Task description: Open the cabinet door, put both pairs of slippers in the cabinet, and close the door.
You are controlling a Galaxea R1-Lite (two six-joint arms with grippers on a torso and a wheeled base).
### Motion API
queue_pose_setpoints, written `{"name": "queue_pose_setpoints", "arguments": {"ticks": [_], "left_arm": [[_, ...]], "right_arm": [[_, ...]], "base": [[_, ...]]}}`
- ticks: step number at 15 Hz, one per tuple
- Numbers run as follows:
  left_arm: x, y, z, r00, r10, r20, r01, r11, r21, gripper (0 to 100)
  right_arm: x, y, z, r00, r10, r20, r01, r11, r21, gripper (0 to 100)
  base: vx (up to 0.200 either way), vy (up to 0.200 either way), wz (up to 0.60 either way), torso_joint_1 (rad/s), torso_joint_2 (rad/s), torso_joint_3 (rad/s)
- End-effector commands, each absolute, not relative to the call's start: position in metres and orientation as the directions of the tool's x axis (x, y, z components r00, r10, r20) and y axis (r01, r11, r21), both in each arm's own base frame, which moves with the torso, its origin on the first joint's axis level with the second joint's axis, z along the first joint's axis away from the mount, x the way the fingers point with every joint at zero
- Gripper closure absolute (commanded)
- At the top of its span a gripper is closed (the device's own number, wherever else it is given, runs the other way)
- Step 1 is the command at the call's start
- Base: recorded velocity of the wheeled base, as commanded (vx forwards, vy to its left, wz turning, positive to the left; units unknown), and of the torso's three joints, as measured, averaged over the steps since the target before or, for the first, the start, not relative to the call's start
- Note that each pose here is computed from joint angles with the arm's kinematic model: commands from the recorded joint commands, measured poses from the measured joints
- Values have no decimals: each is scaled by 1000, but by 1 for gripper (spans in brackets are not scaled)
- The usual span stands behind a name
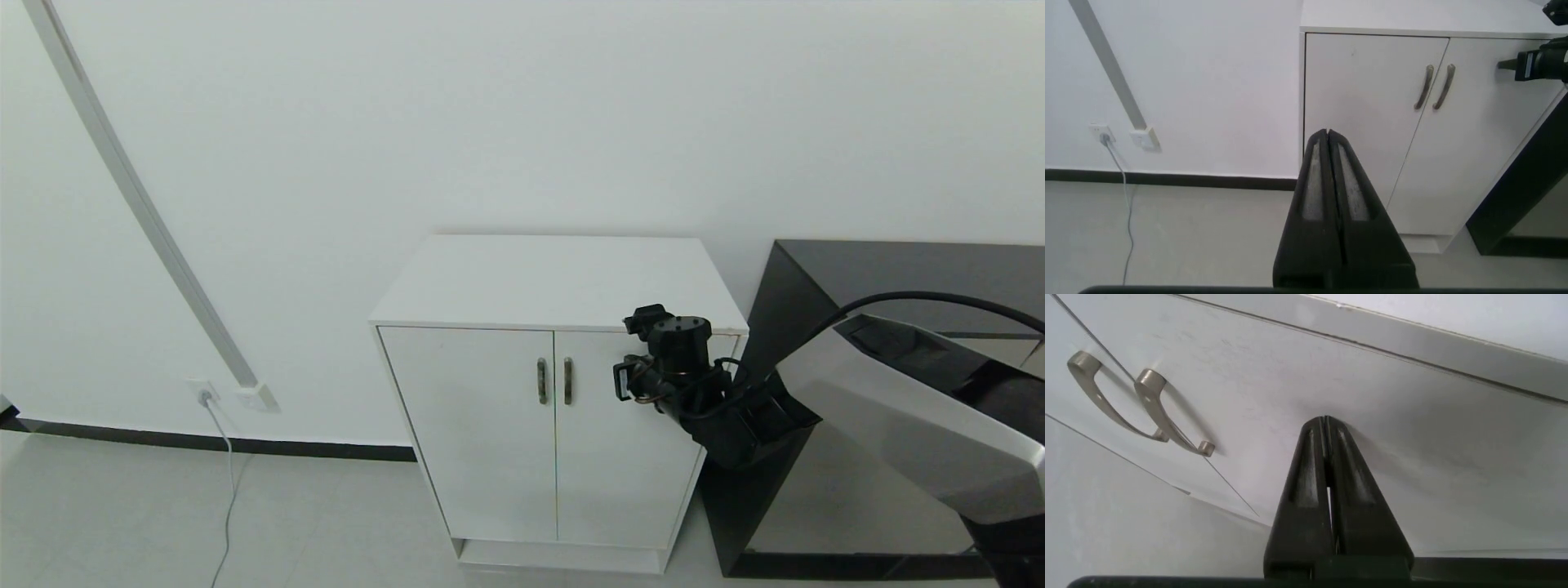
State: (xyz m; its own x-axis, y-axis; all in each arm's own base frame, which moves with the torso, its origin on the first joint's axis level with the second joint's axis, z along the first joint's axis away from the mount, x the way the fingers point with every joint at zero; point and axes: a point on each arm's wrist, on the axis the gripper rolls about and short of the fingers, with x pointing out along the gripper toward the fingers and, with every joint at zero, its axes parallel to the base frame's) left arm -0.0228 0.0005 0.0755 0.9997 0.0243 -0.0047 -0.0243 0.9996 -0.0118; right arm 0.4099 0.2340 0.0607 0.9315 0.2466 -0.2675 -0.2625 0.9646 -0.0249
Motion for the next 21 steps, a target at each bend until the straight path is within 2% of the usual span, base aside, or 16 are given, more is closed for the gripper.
{"name": "queue_pose_setpoints", "arguments": {"ticks": [1, 9, 20, 21], "left_arm": [[-23, 1, 75, 1000, 25, -5, -25, 1000, -12, 100], [-23, 1, 75, 1000, 25, -5, -25, 1000, -12, 100], [-23, 1, 75, 1000, 25, -5, -25, 1000, -11, 100], [-23, 1, 75, 1000, 25, -5, -25, 1000, -11, 100]], "right_arm": [[411, 233, 61, 933, 244, -265, -259, 965, -25, 100], [400, 230, 70, 939, 247, -237, -259, 966, -18, 100], [327, 178, 118, 954, 217, -209, -216, 976, 27, 100], [308, 164, 126, 957, 207, -201, -206, 978, 29, 100]], "base": [[0, 0, 0, 0, 0, 0], [0, 0, 0, 0, 0, 0], [0, 0, 0, 0, 0, 0], [0, 0, 0, 0, 0, 0]]}}
